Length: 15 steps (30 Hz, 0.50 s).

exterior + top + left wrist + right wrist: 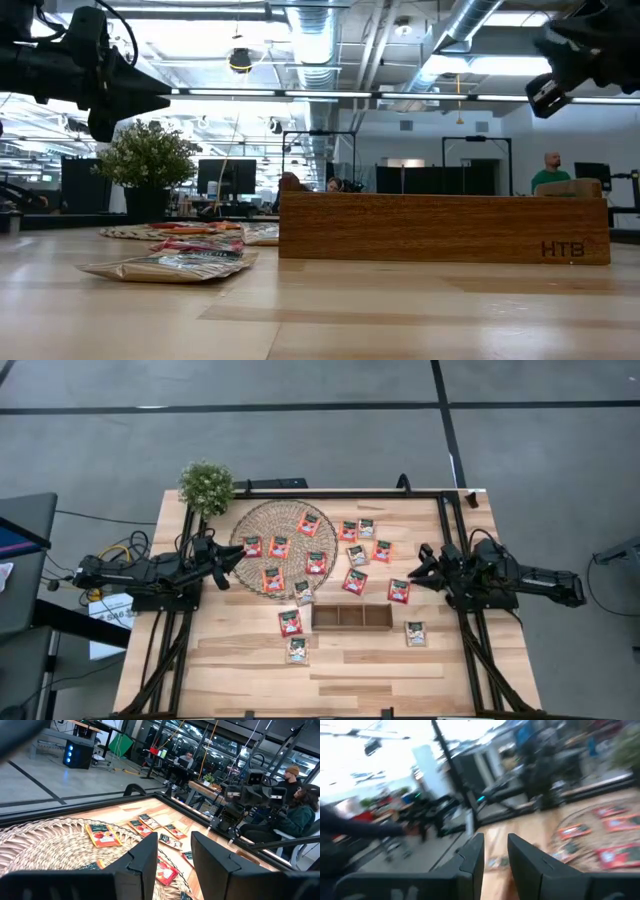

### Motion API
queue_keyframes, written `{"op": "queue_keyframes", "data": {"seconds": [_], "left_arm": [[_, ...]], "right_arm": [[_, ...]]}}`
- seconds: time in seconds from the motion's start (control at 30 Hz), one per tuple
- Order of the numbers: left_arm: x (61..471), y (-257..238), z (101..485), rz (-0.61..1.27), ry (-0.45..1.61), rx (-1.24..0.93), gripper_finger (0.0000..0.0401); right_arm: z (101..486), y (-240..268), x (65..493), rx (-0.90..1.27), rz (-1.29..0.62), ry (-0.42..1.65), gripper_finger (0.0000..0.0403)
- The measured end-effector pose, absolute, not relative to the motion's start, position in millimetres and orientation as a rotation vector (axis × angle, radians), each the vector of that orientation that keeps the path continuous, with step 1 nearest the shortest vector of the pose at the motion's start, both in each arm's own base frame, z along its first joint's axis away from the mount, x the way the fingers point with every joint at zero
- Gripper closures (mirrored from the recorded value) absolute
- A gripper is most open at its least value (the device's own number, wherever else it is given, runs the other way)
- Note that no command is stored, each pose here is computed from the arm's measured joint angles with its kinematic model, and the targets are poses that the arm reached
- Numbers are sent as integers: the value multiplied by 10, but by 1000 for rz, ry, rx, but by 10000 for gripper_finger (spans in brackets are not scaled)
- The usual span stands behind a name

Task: Pick & Place Tea
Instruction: Put the brown tea bag into the right slot of the wooden organizer

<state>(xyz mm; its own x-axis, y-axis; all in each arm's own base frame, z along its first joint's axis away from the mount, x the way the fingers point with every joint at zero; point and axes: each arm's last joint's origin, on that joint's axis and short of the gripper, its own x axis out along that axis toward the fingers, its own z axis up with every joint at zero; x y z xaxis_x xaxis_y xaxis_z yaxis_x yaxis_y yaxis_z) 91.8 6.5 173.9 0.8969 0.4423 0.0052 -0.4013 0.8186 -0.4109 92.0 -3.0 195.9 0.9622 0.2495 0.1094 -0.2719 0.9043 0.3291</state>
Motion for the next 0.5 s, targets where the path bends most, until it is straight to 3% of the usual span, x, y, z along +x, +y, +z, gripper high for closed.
{"op": "queue_keyframes", "data": {"seconds": [0.27,0.5], "left_arm": [[918,65,1739,450,-102,-415,291],[918,65,1739,450,-102,-414,291]], "right_arm": [[2207,-62,886,243,140,-167,326],[2560,-160,973,132,-178,79,326]]}}
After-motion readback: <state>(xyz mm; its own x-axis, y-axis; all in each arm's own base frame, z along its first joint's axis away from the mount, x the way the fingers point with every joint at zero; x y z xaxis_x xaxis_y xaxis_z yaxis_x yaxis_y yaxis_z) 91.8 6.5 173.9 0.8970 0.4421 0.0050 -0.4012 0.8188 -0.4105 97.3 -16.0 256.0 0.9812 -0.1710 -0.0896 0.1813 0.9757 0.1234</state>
